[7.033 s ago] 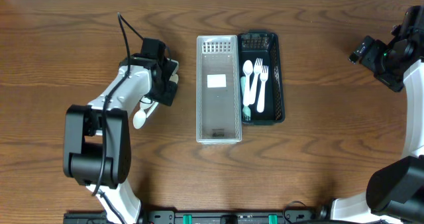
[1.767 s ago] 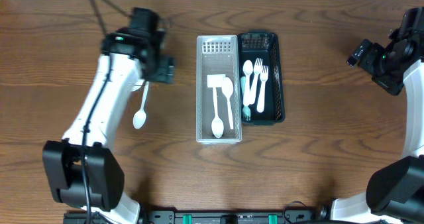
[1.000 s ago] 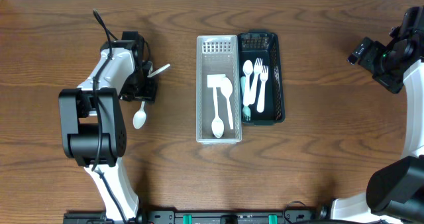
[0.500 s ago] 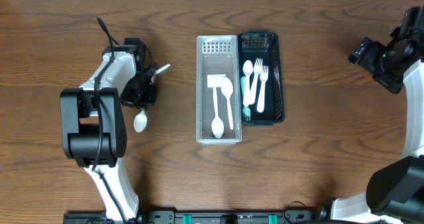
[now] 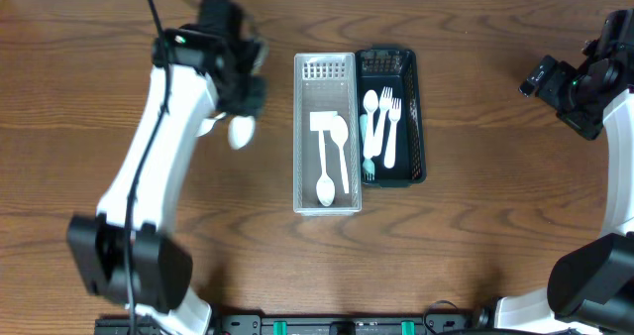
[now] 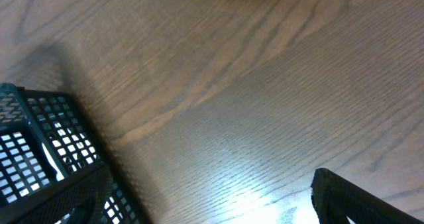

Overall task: Pack container
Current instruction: 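Drop the third white spoon into the white tray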

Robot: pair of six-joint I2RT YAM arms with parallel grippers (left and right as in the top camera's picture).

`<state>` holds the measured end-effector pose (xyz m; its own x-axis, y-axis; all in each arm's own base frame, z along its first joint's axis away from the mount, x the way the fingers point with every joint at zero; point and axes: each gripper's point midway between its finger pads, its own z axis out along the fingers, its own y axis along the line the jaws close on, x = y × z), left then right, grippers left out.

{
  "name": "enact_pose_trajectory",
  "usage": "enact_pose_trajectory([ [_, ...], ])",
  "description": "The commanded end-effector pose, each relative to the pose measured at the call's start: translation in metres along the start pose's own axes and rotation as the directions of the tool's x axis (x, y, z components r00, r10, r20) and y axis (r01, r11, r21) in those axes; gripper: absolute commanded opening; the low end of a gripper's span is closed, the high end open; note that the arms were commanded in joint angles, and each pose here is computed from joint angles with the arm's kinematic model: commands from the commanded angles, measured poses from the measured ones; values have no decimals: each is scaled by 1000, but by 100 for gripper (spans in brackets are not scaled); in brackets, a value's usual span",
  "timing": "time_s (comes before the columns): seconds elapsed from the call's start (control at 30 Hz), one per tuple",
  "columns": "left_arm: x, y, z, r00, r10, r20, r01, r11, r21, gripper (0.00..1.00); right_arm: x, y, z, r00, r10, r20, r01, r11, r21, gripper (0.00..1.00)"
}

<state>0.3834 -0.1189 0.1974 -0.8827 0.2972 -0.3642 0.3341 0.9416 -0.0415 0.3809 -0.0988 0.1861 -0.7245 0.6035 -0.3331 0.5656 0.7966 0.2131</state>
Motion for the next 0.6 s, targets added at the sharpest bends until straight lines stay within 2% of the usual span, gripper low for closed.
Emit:
enact_pose_trajectory([
  [0.0, -5, -46, 10, 999, 52, 13, -52, 996, 68, 5, 1, 2, 0, 1000, 12, -2, -12, 1000, -8, 99],
  [0.13, -8, -82, 36, 996, 83, 13, -83, 993, 81, 7, 2, 1, 0, 1000, 13, -6, -13, 1000, -7, 99],
  [0.27, -2, -98, 67, 999, 22, -40, -18, 996, 83, 17, 2, 1, 0, 1000, 13, -7, -13, 1000, -6, 99],
  [0.33, 1, -101, 78, 998, 23, -63, -17, 997, 82, 32, 2, 1, 0, 1000, 13, -7, -13, 1000, -7, 99],
  [0.37, 1, -101, 79, 998, 24, -64, -19, 997, 81, 36, 2, 1, 0, 1000, 14, -7, -14, 1000, -6, 99],
  [0.47, -7, -85, 67, 999, 11, -37, -10, 1000, 22, 57, 3, 1, 0, 1000, 16, -11, -16, 1000, -5, 99],
  [0.57, -18, -54, 43, 999, 38, 8, -38, 997, -68, 66, 3, 1, 0, 1000, 17, -14, -17, 1000, -4, 99],
])
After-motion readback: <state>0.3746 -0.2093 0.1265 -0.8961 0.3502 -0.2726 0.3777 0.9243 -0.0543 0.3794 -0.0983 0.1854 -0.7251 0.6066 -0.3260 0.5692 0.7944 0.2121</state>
